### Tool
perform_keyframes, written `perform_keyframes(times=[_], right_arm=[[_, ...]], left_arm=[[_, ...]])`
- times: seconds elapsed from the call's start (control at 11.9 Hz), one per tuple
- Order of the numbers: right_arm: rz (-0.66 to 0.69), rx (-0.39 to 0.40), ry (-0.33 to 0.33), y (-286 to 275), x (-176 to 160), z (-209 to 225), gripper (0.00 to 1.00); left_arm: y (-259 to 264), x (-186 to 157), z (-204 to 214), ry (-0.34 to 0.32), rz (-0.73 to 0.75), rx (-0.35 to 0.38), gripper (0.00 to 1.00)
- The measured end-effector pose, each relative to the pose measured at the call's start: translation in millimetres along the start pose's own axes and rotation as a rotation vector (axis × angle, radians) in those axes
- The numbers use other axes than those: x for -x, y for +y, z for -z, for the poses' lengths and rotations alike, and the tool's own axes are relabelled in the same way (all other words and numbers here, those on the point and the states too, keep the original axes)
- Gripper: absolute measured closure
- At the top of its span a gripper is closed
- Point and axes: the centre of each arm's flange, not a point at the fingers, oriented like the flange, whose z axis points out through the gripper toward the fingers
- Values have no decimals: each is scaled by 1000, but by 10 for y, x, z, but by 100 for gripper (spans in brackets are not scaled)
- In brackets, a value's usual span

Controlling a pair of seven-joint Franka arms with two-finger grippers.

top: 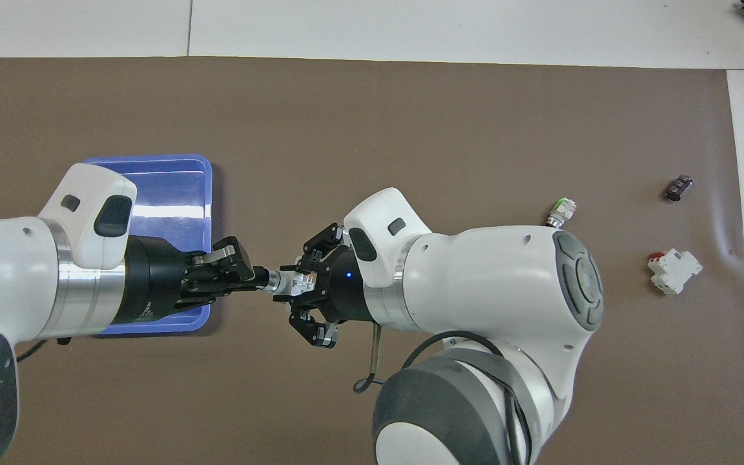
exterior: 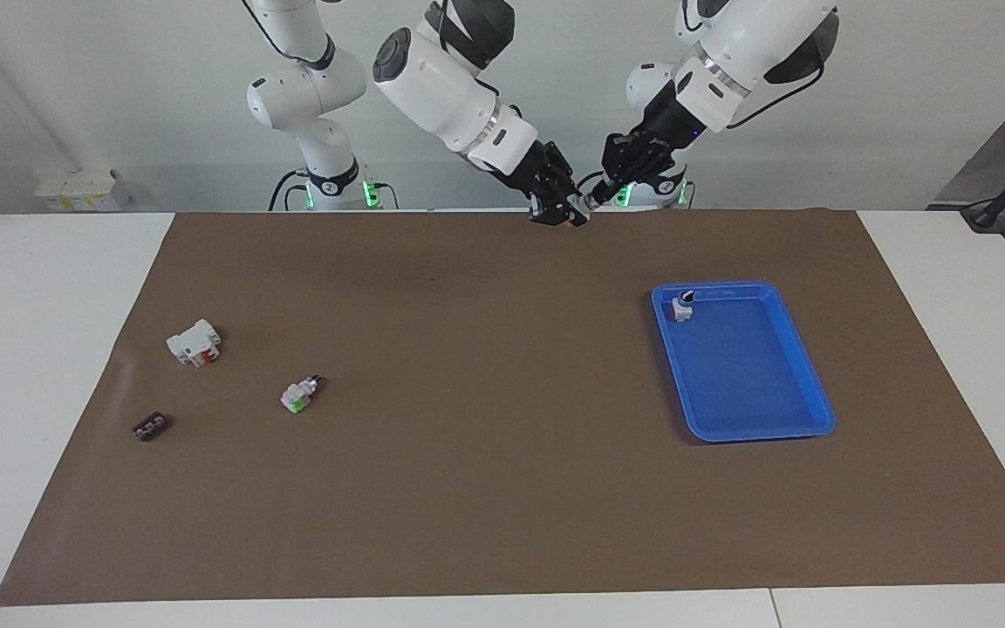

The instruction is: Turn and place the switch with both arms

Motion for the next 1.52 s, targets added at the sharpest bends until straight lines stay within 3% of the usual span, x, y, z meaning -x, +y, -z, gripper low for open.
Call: perform_keyframes(times=[0.51, 1.01, 1.52], right_arm=[[4, -11, -4, -39, -4, -21, 67], [11, -16, -4, -81, -35, -38, 67], [11, -15, -3, -80, -37, -36, 67]], left_arm=[[-33, 8, 6, -16, 465, -18, 90], [-69, 1, 43, -27, 755, -37, 90], [-68, 2, 48, -24, 952, -39, 90]])
